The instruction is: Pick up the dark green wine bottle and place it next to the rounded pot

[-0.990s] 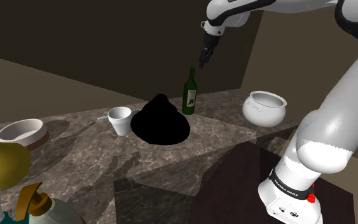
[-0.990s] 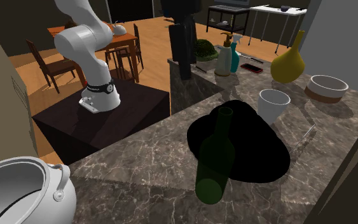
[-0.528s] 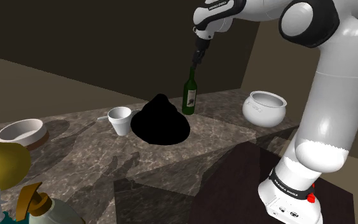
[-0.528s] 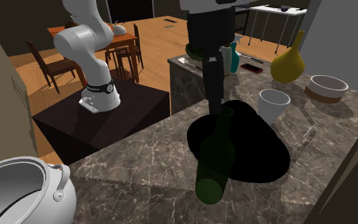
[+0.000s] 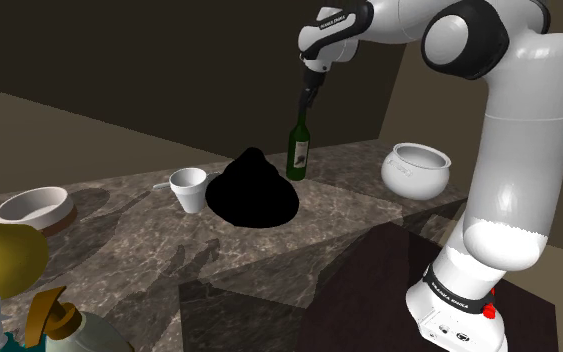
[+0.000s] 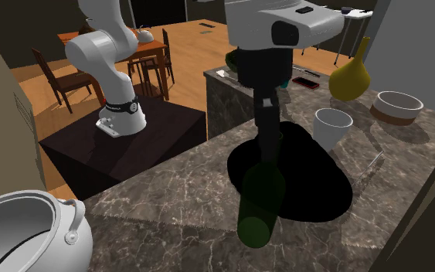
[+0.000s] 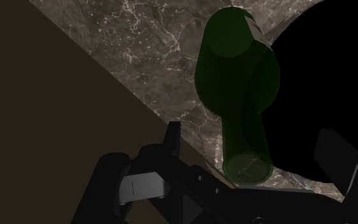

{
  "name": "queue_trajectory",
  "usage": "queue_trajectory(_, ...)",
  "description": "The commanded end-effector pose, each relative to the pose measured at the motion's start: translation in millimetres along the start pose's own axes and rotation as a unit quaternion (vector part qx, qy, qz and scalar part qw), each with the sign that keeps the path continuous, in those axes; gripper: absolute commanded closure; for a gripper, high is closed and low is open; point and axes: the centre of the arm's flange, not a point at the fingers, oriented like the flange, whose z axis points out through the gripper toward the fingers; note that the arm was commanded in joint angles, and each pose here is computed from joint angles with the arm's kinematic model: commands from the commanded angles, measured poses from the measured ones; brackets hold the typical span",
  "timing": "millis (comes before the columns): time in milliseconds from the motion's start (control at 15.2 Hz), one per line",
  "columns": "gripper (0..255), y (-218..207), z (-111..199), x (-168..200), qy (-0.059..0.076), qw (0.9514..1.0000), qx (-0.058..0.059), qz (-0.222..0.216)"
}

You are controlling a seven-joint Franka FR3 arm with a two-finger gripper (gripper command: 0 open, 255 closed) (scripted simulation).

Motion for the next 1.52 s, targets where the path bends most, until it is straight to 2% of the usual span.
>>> queue_trajectory(0,0,-1.4,7.9,-0.6,0.0,1.0,0.0,0.0)
queue_trajectory(462,0,-1.3,7.8,-0.5,0.0,1.0,0.0,0.0)
queue_trajectory(528,255,-1.3,7.8,-0.5,0.0,1.0,0.0,0.0)
queue_trajectory(1122,255,-1.3,7.9,-0.5,0.0,1.0,0.0,0.0)
queue_trajectory(1452,255,0.2,-18.1,4.0,0.0,1.0,0.0,0.0)
